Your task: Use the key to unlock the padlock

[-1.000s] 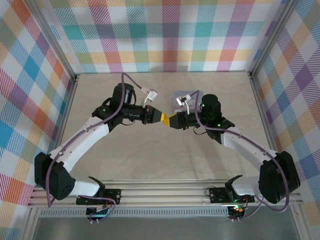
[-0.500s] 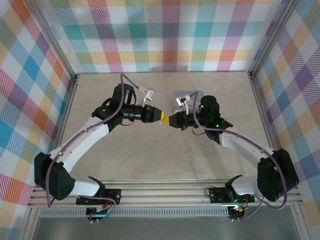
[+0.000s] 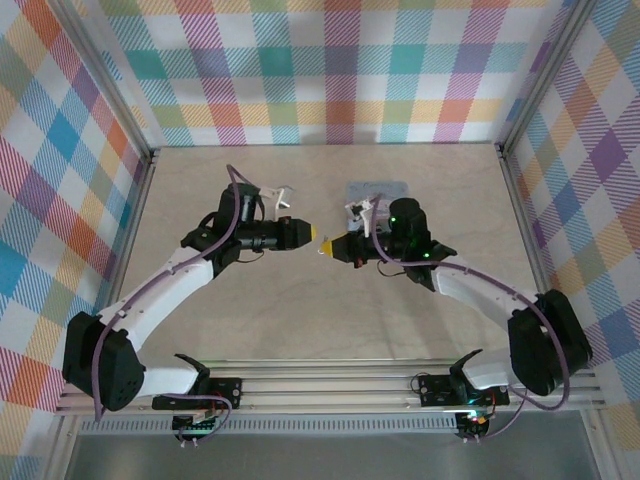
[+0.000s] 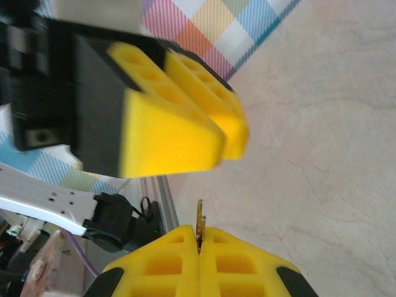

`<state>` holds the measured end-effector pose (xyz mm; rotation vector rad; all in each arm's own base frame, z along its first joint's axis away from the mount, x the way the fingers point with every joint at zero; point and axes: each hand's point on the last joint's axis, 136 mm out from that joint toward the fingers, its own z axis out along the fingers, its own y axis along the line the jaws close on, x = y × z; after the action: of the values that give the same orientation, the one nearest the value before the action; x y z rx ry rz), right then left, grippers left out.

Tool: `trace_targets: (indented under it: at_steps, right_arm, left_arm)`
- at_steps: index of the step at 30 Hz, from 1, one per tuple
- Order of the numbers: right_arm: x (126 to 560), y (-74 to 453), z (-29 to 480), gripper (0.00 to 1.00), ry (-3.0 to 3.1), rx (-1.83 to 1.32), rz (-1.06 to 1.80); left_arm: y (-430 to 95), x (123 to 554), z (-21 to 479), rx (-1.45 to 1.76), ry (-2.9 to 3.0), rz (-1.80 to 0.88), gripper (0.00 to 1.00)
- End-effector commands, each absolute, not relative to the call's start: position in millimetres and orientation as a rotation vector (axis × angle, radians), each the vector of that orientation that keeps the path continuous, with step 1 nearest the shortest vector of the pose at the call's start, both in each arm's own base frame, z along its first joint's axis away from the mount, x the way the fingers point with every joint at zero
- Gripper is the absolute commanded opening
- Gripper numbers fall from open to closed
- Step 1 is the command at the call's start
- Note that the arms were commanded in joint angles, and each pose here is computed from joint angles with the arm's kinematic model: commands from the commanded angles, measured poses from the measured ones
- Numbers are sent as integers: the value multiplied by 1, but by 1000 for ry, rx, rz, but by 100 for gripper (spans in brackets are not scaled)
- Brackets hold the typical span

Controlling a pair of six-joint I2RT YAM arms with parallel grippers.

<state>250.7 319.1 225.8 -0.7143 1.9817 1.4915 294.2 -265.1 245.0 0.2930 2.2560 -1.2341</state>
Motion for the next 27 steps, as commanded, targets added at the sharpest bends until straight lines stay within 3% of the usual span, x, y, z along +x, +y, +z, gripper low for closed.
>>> trace_targets:
  at_steps: [1,8,20,27]
  right_arm:
    - [247,328,212,0,1991,-794,1439]
    - [243,336,212,0,1961,-834,1445]
    - [246,335,221,0,1938,-808,1417]
    - [248,335,225,0,1928,-796,1407]
  left_arm:
    - [-269,294,263,289,2152,-1322,26]
    - [-269,288,265,313,2122,-1349,27]
    - [-276,278,237,378,2231,-1270,37]
    - [-277,272,225,407,2279,-1208,35]
